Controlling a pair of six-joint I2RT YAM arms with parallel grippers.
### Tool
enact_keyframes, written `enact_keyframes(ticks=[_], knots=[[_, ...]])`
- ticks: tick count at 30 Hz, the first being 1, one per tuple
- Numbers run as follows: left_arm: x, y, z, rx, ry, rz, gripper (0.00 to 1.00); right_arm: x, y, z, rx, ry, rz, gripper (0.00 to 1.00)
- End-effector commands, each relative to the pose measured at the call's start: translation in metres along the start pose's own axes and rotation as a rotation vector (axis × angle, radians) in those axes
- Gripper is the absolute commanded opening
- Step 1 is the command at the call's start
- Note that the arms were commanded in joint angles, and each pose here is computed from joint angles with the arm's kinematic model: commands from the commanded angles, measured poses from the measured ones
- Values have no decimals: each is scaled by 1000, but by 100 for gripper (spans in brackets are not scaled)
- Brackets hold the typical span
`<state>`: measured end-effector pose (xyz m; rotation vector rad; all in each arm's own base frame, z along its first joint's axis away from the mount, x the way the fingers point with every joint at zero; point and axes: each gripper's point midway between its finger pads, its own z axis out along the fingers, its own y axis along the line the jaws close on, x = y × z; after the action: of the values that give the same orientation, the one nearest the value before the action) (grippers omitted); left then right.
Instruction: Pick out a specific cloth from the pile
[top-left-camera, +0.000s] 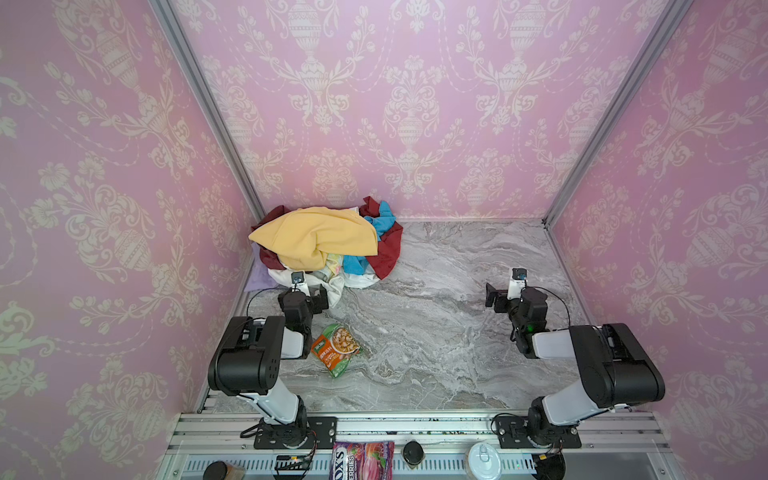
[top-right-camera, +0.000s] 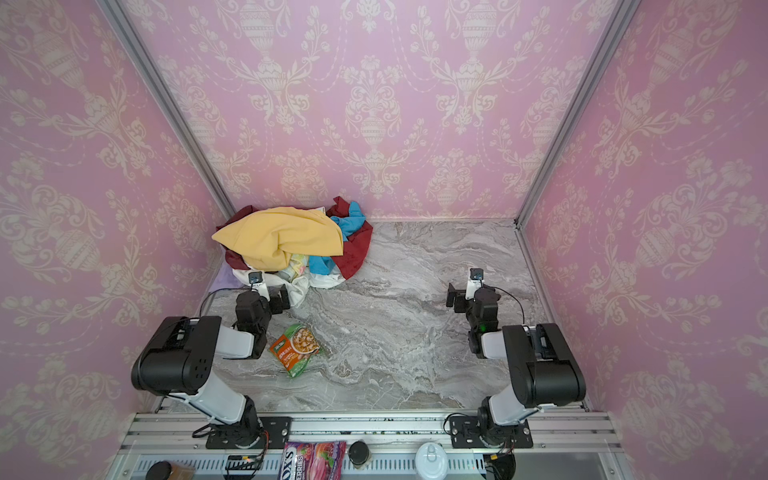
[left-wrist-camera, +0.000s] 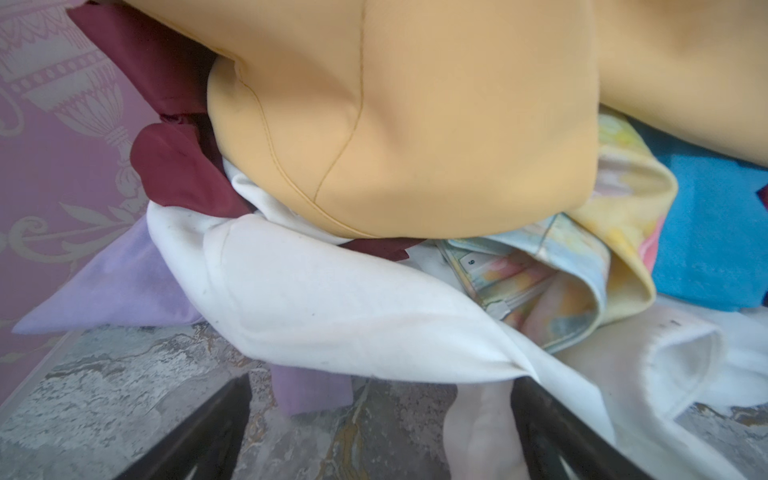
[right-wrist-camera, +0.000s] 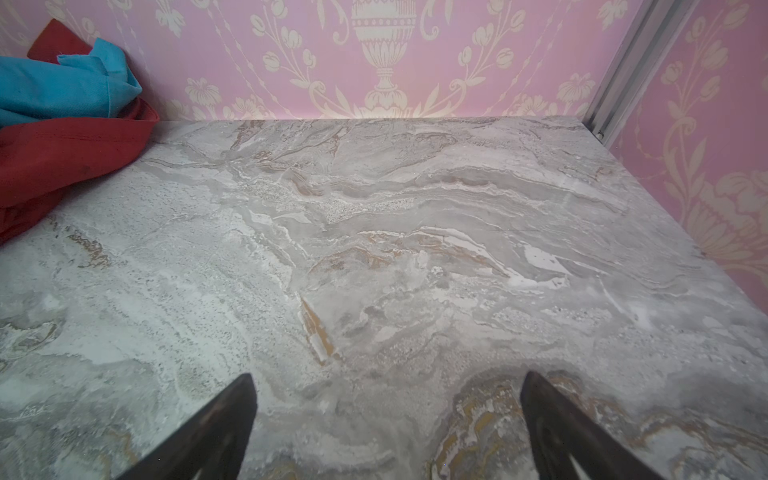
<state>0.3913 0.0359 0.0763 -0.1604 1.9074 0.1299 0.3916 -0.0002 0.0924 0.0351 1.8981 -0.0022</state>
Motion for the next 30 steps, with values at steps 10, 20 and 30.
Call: enact_keyframes(ticks=[10,20,30], knots=[[-2,-4,2,13,8,17,99,-4,3,2,-13,-10,15,100],[-22,-5,-17,3,-27,26,99,-18,8,-15,13,-67,-27,100],[-52,-26,-43,-17,36,44,99,-45,14,-32,31,-22,-27,100]])
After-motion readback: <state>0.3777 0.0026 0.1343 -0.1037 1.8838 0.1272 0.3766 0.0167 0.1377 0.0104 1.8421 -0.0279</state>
